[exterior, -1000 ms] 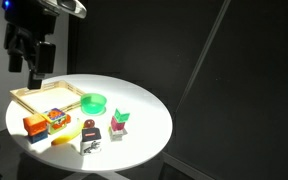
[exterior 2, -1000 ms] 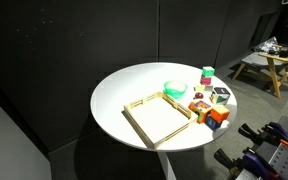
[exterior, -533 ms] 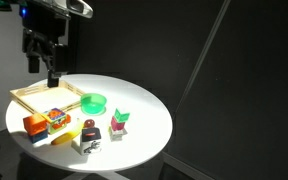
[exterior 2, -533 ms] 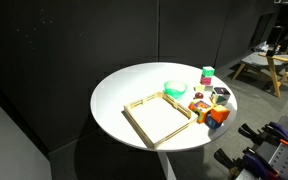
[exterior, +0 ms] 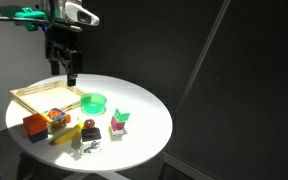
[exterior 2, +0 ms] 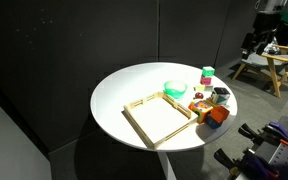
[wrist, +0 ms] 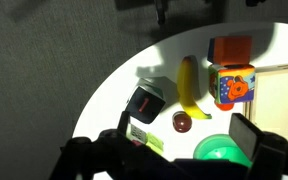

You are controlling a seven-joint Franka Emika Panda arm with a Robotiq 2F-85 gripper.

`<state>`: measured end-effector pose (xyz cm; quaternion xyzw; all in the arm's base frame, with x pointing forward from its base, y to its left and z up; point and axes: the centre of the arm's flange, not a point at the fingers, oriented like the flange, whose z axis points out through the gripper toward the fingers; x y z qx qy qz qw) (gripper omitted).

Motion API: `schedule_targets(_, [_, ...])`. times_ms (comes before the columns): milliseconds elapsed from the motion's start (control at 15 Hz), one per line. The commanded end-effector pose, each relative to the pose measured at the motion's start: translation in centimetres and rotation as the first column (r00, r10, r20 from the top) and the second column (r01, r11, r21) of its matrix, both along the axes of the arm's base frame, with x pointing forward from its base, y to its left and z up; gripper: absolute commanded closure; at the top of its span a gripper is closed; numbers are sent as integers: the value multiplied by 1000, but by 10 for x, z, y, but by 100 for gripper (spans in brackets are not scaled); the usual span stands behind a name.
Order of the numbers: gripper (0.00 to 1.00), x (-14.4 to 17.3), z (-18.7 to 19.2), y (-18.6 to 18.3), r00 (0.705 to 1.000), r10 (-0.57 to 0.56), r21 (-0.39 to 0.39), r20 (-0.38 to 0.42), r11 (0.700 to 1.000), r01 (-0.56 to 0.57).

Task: Pick up the orange block and put it in the green bowl, pick up the block with the number one on it and put it in the tray

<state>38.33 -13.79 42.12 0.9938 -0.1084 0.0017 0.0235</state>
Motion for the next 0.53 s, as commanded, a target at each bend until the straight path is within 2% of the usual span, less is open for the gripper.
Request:
schedule_targets(0, [0, 30, -10, 14, 999, -36, -3, 25, 999, 36])
schedule_targets(467, [0, 53, -45, 50, 1000, -20, 30, -4, 999, 21])
